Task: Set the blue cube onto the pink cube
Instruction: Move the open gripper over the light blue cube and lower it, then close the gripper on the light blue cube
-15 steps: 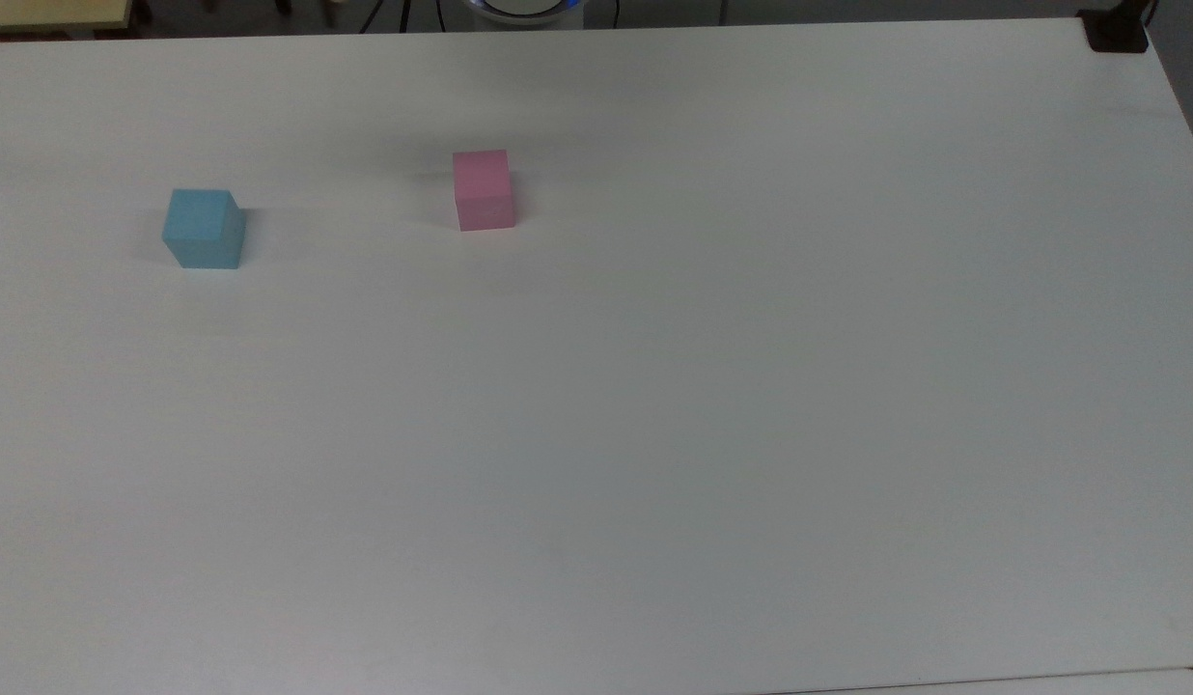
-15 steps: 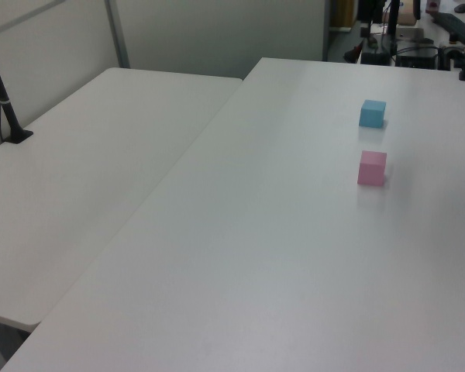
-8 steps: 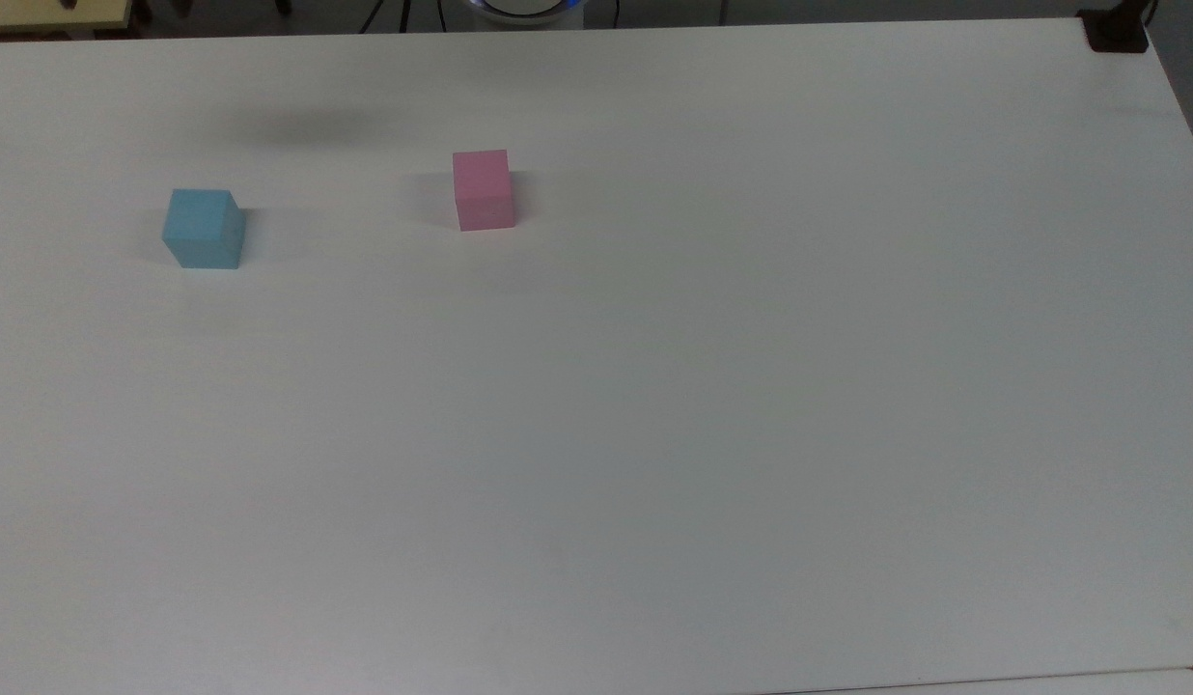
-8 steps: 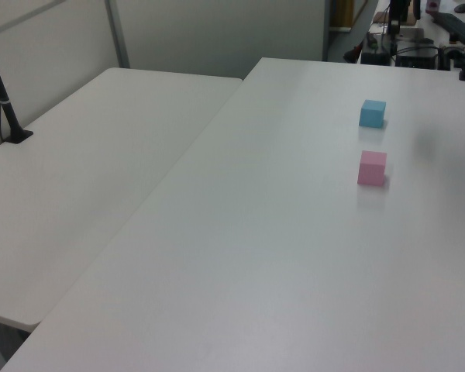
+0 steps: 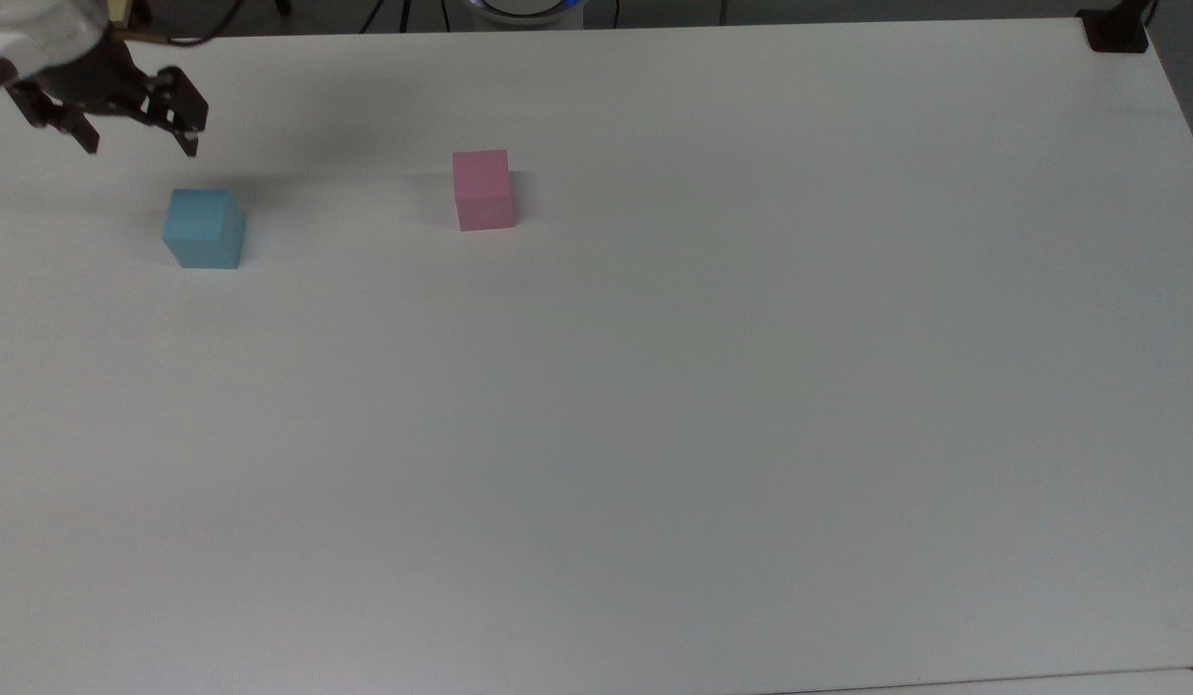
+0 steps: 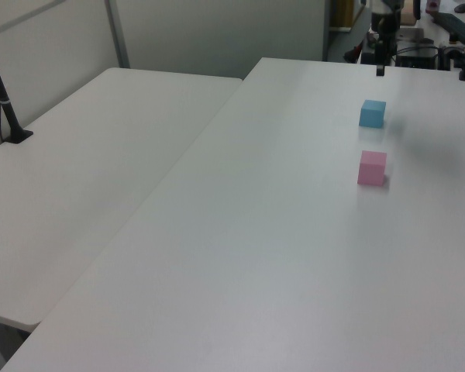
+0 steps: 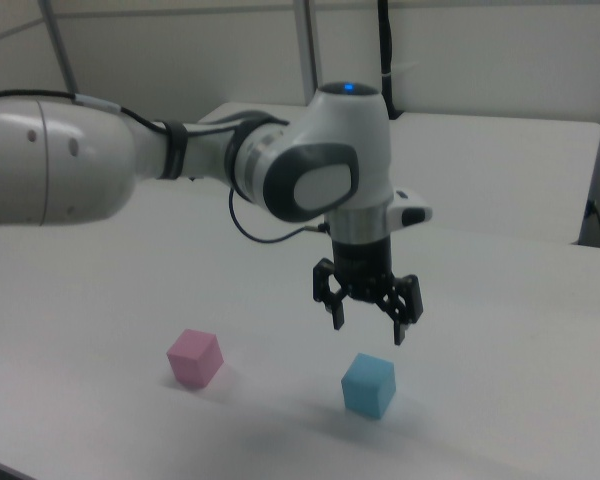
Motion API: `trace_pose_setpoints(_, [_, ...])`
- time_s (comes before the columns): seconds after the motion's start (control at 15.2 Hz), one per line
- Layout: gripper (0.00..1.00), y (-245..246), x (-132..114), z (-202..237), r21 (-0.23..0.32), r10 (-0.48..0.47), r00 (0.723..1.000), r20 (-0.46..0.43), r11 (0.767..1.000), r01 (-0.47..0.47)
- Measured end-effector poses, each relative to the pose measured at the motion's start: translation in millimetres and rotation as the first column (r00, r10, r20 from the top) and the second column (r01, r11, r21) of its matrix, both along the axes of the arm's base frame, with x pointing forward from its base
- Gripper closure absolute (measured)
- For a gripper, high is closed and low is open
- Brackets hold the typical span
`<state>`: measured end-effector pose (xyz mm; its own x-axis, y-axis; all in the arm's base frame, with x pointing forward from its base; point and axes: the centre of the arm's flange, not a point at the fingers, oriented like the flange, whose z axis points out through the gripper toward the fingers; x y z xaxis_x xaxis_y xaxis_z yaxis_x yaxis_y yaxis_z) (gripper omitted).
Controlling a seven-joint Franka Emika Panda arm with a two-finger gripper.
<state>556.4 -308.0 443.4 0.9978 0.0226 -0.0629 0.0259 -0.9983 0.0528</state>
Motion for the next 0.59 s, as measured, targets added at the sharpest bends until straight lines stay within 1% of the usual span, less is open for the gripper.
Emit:
trace_pose_setpoints(0.2, [0.00,3.2,0.1,-32.3,0.002,-0.001,1.000,-0.003,1.000,0.001])
trace_pose_setpoints(0.46, [0.00,7.2,-5.9,-66.7,0.018,0.001,0.999,-0.034,1.000,-0.001])
trace_pose_setpoints(0.59, [0.00,6.2,-3.4,-81.1,0.014,0.003,1.000,-0.029,1.000,-0.003])
